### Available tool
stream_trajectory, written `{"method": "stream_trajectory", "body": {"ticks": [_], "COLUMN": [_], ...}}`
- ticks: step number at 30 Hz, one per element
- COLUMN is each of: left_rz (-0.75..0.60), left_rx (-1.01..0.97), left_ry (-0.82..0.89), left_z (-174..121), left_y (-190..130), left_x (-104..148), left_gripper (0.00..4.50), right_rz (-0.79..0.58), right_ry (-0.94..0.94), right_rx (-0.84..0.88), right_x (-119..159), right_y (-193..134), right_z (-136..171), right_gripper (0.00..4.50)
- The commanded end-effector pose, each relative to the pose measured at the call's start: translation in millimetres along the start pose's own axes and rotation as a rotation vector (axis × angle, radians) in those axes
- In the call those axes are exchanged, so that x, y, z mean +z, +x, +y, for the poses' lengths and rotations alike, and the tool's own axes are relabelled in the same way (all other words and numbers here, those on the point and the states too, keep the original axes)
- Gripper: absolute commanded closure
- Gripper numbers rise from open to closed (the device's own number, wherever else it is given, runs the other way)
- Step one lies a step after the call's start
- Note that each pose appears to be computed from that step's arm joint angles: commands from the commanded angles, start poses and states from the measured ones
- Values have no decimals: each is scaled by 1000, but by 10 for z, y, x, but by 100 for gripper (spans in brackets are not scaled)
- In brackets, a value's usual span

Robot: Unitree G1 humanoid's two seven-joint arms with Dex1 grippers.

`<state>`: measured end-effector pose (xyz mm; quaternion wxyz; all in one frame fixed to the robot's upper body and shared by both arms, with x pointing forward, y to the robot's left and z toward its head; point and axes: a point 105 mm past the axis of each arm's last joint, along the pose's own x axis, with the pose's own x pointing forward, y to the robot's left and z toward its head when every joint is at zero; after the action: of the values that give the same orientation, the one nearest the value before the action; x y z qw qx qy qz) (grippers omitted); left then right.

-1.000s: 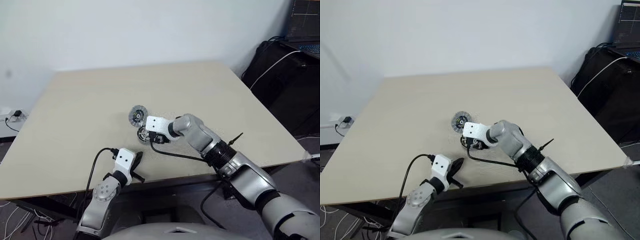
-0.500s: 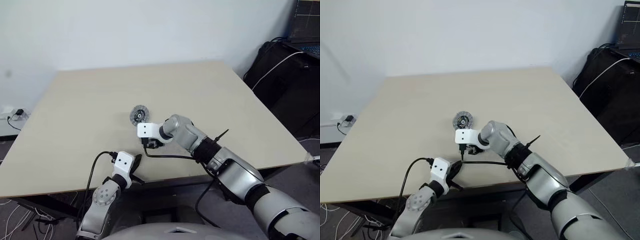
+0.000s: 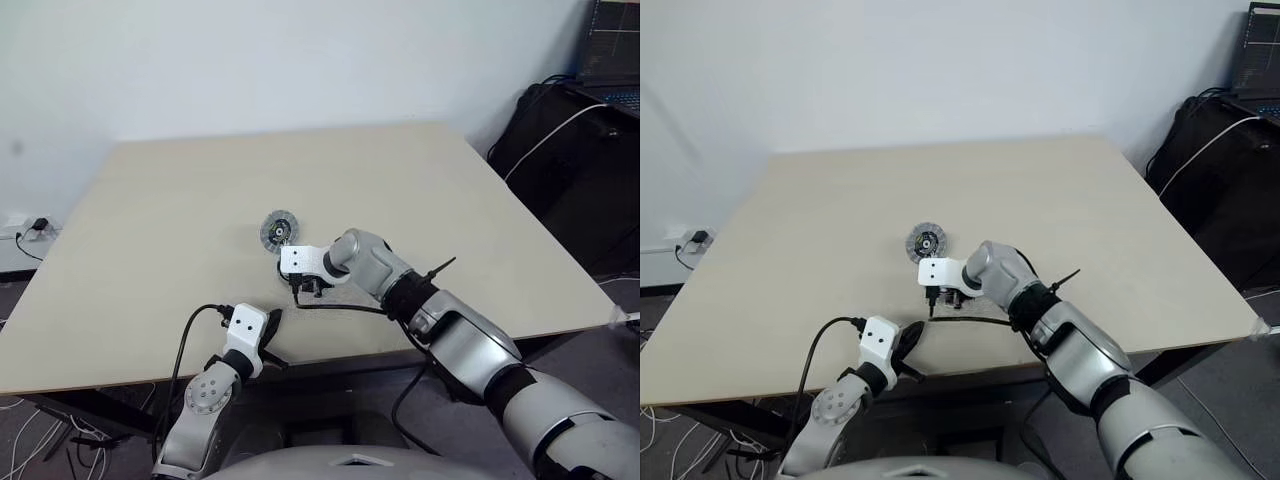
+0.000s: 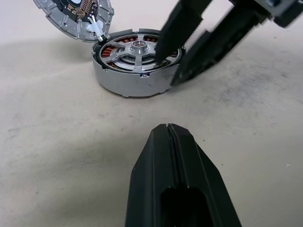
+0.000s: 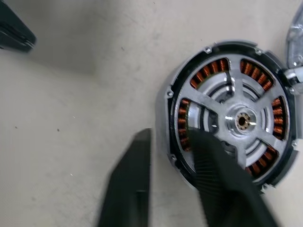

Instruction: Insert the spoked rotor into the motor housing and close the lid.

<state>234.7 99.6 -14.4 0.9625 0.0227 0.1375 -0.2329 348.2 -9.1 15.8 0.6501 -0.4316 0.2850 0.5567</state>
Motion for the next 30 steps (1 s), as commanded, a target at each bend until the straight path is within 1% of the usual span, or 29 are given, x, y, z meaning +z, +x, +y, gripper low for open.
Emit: {"method": "stream_trajectory", "body": {"ticks": [1, 2, 8, 13, 19, 25, 30], "left_rz": [-67, -67, -68, -68, -61, -54, -50], "left_rx": [7, 8, 10, 6, -8, -33, -50], "left_ry": [12, 12, 11, 9, -3, -8, -6], "left_z": [21, 23, 28, 17, -30, -74, -86], "left_y": [12, 12, 17, 25, 29, 46, 65], "left_x": [167, 167, 171, 170, 138, 121, 119], "left_gripper": [450, 450, 450, 450, 450, 450, 450], "right_rz": [-1, -1, -12, -95, -162, -178, -201], "right_ry": [-17, -16, 11, 119, 241, 300, 462], "right_rx": [-24, -24, -33, -86, -153, -232, -278], "right_x": [28, 26, -3, -13, -163, -264, -341], "right_y": [-40, -38, -32, -100, -392, -697, -893], "right_z": [-70, -69, -64, -92, 28, 235, 454], "right_gripper": [440, 448, 448, 448, 448, 448, 448]}}
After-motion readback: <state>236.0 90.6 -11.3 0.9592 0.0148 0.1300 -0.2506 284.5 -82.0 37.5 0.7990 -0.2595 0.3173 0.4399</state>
